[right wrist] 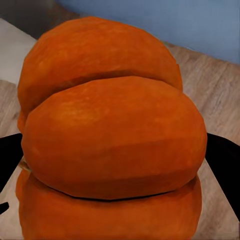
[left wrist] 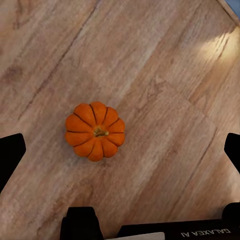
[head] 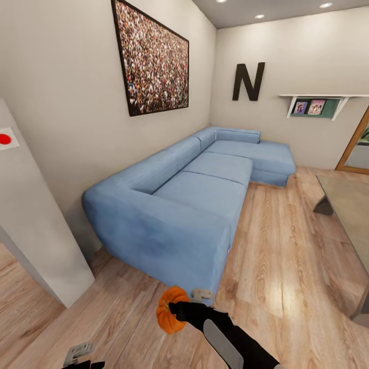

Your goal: Place each of the two pumpkins and all three candles from the living room inside a cabinet in the living room (use any cabinet), then make sure every cabinet is closed, and position the cauldron so it is next to a table in the living room.

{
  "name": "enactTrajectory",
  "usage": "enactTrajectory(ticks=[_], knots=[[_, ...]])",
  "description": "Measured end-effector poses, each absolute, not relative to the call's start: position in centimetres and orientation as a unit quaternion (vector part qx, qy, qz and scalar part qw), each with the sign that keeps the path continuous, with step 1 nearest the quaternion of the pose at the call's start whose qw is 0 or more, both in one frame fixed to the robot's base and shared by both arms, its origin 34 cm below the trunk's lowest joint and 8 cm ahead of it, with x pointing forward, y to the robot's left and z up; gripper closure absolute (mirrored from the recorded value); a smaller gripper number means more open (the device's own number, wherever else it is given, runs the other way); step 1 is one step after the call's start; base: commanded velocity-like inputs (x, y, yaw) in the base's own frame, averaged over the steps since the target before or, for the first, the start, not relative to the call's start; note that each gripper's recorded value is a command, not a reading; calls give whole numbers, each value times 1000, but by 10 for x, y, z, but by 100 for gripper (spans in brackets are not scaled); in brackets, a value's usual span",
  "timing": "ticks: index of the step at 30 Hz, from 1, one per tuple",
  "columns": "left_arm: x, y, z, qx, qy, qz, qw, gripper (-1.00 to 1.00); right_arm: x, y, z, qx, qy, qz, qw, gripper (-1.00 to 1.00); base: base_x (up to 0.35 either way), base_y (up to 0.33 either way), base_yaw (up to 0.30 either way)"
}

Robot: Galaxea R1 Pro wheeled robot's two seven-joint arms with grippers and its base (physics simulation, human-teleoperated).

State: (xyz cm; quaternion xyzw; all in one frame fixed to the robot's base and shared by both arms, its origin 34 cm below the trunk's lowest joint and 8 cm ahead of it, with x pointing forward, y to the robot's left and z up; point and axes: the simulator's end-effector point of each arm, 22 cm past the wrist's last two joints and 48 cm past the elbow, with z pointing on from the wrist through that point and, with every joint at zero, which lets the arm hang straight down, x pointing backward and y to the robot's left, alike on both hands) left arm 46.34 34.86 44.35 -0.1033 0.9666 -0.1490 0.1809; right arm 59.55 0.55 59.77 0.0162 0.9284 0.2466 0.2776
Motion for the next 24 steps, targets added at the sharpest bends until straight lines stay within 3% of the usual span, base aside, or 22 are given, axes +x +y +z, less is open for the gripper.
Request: enactTrajectory(ticks=[24], knots=[[465, 352, 401, -107, 967, -151, 175, -100, 610, 35, 618, -7, 898, 294, 327, 100, 0, 0, 0]])
